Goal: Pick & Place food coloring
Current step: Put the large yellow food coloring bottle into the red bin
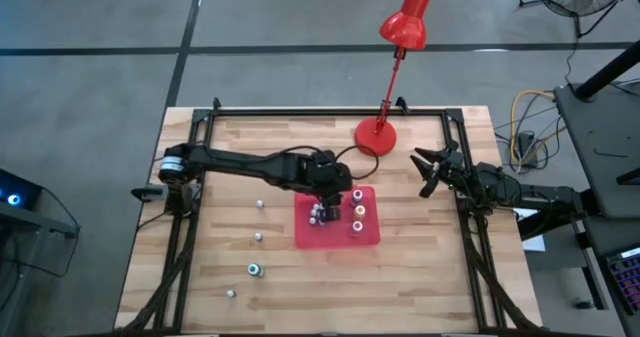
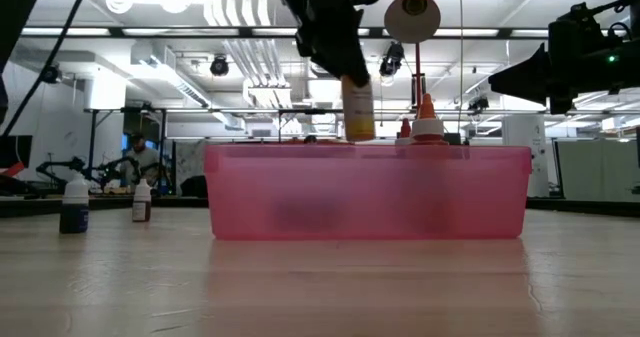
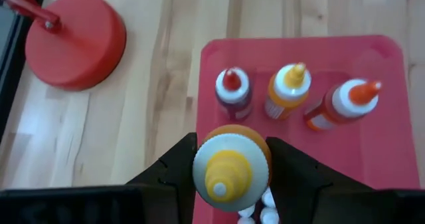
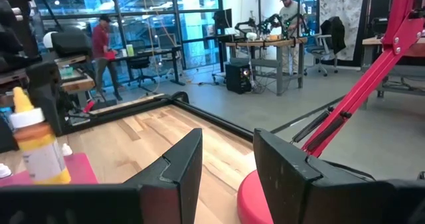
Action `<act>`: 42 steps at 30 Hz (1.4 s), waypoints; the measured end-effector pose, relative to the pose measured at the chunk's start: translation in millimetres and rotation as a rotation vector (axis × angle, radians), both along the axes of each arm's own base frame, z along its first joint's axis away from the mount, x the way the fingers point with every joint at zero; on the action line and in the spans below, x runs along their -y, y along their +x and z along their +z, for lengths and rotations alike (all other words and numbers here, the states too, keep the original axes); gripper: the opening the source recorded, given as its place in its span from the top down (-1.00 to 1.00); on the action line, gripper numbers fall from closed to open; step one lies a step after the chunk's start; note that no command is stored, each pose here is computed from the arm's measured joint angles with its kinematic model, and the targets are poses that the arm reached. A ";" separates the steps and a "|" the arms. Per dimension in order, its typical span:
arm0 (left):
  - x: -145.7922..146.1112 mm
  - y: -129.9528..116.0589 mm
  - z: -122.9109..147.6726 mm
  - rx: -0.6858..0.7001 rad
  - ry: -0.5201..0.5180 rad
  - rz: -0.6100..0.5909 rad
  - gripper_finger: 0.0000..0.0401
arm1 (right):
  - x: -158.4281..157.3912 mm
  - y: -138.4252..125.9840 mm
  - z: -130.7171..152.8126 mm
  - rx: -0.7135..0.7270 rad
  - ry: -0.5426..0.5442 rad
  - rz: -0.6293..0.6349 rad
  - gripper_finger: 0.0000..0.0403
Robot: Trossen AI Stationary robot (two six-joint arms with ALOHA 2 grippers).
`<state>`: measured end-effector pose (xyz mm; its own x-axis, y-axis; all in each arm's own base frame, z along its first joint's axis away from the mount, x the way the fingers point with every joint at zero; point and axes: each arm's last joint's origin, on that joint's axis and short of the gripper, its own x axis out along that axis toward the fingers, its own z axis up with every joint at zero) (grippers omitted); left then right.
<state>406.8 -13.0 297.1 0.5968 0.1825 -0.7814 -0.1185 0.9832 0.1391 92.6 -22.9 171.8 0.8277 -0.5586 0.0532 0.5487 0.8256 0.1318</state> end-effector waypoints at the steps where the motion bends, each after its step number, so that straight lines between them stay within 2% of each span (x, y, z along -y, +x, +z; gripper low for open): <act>1: 0.5 0.7 -1.0 0.008 -0.001 -0.002 0.36 | 0.0 0.0 0.0 0.000 0.000 0.000 0.37; 25: 3.1 30.9 -61.7 -0.071 -0.013 -0.020 0.36 | 0.0 0.0 0.0 0.000 0.000 0.000 0.37; 42: 20.5 43.5 -83.1 -0.049 -0.031 -0.049 0.36 | 0.0 0.0 0.0 0.000 0.000 0.000 0.37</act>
<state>450.4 -33.5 214.0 0.5650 0.1294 -0.8149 -0.0643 0.9915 0.1128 92.6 -23.0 171.8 0.8275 -0.5589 0.0531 0.5490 0.8253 0.1320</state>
